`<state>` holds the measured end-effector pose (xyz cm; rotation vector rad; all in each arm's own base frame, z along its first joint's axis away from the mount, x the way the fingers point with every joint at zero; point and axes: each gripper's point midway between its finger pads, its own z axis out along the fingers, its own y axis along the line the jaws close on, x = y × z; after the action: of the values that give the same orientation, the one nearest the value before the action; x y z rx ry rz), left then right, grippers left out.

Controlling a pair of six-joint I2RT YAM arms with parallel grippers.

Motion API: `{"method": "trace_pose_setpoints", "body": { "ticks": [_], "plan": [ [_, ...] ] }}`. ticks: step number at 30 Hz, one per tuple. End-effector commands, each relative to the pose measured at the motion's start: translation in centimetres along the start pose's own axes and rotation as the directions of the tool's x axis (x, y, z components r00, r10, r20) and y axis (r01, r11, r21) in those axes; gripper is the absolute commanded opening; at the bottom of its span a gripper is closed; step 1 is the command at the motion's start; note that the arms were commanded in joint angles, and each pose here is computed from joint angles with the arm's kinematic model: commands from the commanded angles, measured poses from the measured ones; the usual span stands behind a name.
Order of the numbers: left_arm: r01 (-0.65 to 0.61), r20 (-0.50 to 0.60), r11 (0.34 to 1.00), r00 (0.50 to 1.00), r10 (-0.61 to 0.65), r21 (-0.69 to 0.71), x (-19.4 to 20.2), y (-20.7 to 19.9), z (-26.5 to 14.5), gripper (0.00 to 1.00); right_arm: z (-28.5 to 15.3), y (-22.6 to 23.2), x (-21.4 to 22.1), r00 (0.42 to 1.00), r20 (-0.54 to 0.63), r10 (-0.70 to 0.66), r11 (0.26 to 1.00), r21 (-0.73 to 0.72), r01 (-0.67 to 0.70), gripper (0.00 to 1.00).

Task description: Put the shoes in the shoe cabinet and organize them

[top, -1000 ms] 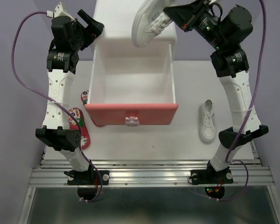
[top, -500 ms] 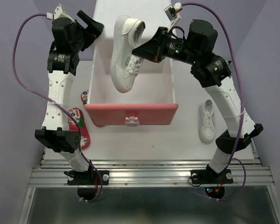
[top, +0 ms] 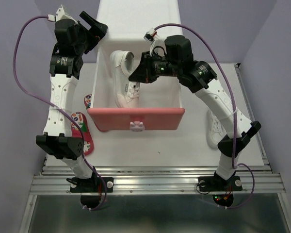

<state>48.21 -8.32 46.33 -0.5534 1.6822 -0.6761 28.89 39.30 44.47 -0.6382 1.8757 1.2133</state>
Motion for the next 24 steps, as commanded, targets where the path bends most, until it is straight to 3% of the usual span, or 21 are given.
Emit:
{"method": "trace_pose_setpoints", "body": {
  "ticks": [1, 11, 21, 24],
  "plan": [
    [-0.136, -0.264, 0.913, 0.964, 0.033, -0.385, 7.7, 11.9, 0.0, 0.97, -0.1, 0.6, -3.1, 0.992, 0.122, -0.041, 0.998, 0.049, 0.035, 0.01],
    [-0.136, -0.226, 0.890, 0.973, 0.039, -0.435, 7.2, 13.0, -0.3, 0.97, 2.7, -1.1, -1.8, 0.989, 0.140, 0.050, 0.966, 0.246, -0.083, 0.01],
    [-0.134, -0.205, 0.872, 0.978, 0.039, -0.470, 7.1, 13.9, -0.4, 0.97, 2.9, -1.7, -1.0, 0.990, 0.140, 0.035, 0.947, 0.311, -0.077, 0.01],
    [-0.133, -0.198, 0.869, 0.979, 0.041, -0.476, 7.0, 13.9, -0.4, 0.97, 2.8, -2.6, -1.0, 0.989, 0.147, 0.035, 0.932, 0.353, -0.085, 0.08]
  ]
}}
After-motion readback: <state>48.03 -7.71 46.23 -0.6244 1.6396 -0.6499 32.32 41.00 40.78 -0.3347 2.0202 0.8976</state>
